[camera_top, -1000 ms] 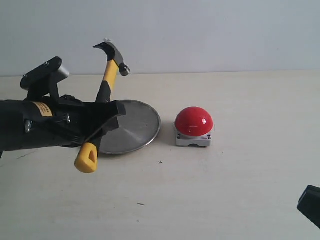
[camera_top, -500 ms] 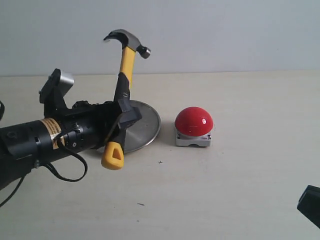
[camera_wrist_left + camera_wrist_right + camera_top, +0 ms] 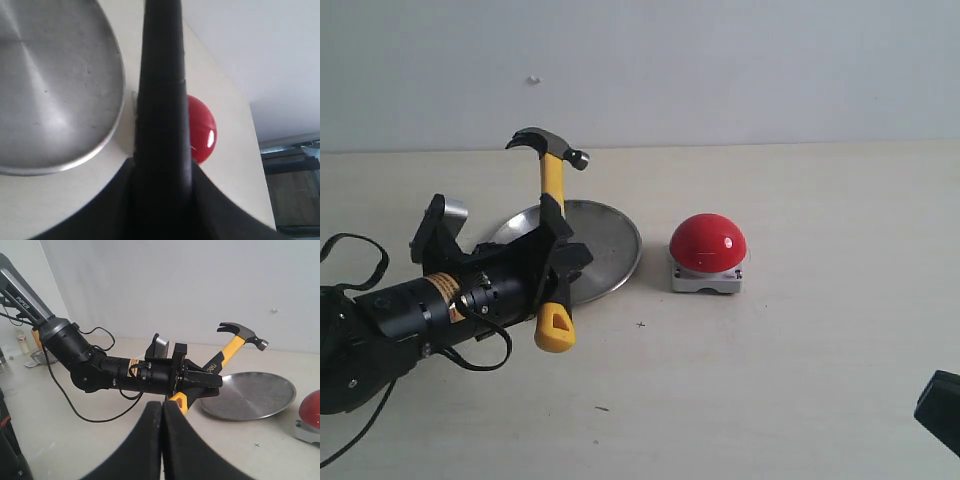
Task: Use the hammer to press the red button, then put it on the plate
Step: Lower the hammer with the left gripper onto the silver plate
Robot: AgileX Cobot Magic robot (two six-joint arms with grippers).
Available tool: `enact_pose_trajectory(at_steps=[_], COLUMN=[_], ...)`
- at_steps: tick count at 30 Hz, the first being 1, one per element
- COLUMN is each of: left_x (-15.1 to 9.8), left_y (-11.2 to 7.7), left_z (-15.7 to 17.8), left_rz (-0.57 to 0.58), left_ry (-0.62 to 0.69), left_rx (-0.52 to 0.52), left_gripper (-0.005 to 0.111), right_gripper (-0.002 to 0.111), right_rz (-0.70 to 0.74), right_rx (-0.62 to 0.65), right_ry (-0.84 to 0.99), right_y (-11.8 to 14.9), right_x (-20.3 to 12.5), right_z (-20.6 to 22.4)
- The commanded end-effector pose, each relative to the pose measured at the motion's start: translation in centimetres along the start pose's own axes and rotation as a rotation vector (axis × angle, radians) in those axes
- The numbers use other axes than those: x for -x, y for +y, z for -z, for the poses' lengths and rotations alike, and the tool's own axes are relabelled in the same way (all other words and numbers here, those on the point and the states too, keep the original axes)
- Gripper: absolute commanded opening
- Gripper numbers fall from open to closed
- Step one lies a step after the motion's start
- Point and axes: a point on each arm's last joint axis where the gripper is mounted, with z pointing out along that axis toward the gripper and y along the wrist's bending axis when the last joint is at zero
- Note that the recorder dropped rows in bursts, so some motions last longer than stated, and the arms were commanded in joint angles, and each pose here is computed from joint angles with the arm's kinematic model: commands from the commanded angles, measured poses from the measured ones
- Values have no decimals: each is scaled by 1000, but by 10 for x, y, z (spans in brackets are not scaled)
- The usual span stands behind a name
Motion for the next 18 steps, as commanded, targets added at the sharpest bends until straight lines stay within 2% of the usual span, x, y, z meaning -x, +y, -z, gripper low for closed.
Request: enact_pose_trajectory(at_steps=[1,6,13,18], left_x=[5,5,15,17], left_y=[-3,3,0,6], left_z=[-2,-5,-18,-20], left_rz=[6,31,44,67], left_ry=[-48,-59,-48,-48], left_rx=[-86,-66,-102,-75], left_gripper=[0,0,0,0], right_gripper=[0,0,0,0], right_rz=[5,6,-10,-10], right_rx=[0,12,13,13], right_ry=[-1,15,16,16], right_y=[0,1,1,1], right_x=[-1,-2,-3,-3], right_z=[0,0,0,0])
